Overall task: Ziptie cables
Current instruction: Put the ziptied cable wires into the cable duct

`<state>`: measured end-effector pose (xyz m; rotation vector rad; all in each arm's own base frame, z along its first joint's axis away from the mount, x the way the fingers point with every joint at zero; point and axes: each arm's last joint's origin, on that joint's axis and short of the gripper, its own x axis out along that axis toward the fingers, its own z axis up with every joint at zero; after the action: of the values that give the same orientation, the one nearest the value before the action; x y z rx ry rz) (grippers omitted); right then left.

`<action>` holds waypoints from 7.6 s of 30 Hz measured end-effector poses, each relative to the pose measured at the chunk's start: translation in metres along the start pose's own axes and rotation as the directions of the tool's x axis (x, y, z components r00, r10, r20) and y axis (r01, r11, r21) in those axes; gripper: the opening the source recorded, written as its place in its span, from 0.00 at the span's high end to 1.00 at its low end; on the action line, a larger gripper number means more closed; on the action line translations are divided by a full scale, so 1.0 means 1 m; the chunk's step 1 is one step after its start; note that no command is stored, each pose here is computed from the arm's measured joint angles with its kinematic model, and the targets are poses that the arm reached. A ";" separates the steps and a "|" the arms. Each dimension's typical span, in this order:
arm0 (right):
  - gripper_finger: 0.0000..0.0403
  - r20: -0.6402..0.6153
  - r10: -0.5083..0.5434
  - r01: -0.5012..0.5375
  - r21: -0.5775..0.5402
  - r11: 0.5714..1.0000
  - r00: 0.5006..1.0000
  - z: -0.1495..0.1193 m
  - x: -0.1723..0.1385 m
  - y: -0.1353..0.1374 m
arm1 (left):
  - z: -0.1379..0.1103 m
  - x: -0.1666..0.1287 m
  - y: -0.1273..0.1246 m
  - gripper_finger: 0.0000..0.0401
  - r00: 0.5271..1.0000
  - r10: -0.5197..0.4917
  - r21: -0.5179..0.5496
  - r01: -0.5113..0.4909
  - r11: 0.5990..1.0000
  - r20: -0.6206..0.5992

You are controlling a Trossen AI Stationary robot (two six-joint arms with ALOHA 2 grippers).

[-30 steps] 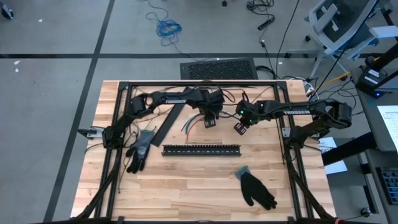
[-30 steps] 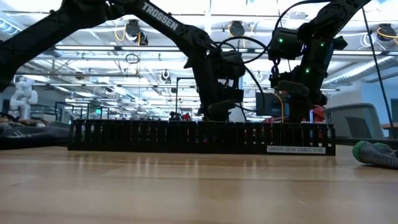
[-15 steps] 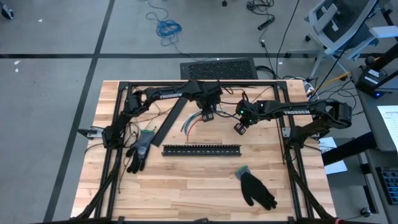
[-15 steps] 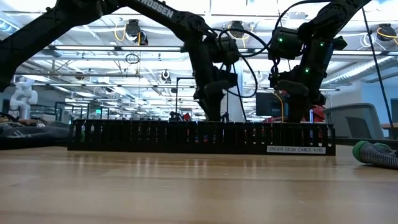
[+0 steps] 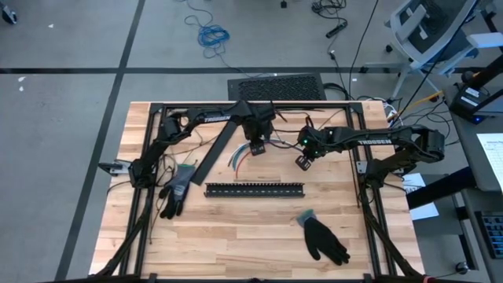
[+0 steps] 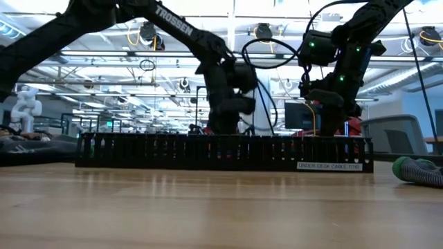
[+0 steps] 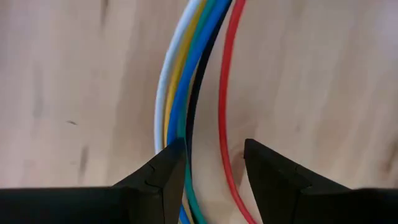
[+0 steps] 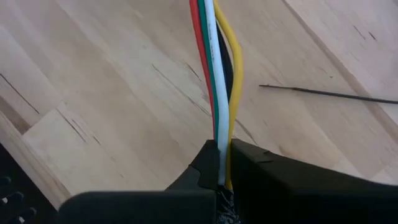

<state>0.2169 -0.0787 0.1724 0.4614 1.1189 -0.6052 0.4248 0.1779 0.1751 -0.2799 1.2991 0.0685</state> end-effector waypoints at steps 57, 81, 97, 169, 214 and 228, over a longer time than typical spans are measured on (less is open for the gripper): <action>0.99 0.071 -0.011 0.011 -0.011 1.000 0.997 0.006 0.000 0.001 | -0.015 -0.087 -0.017 0.18 0.947 0.319 -0.060 -0.316 0.947 0.044; 0.99 0.080 -0.001 0.000 0.014 1.000 0.997 0.007 0.000 0.002 | -0.012 -0.009 0.008 0.17 0.991 0.134 -0.059 -0.134 0.989 -0.007; 0.99 0.088 0.000 -0.001 0.014 1.000 0.996 0.008 0.000 0.002 | -0.010 -0.003 -0.002 0.17 0.988 0.155 -0.291 -0.153 0.944 -0.017; 0.99 0.087 0.007 -0.010 0.033 0.999 0.996 0.004 -0.013 0.000 | -0.031 -0.024 -0.049 0.89 0.971 0.089 -0.132 -0.120 0.984 -0.222; 0.99 0.082 -0.038 0.036 0.025 0.999 0.996 0.003 -0.012 -0.004 | -0.044 0.019 -0.046 0.88 0.987 0.034 -0.014 -0.036 0.999 -0.156; 0.99 0.108 -0.020 0.018 0.025 1.000 0.994 0.005 -0.012 -0.003 | -0.039 0.016 -0.044 0.75 0.986 -0.131 -0.095 0.122 0.988 -0.099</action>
<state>0.2151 -0.0812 0.1859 0.4342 1.0146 -0.6539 0.4020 0.1239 0.1578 -0.4460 1.3820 0.0032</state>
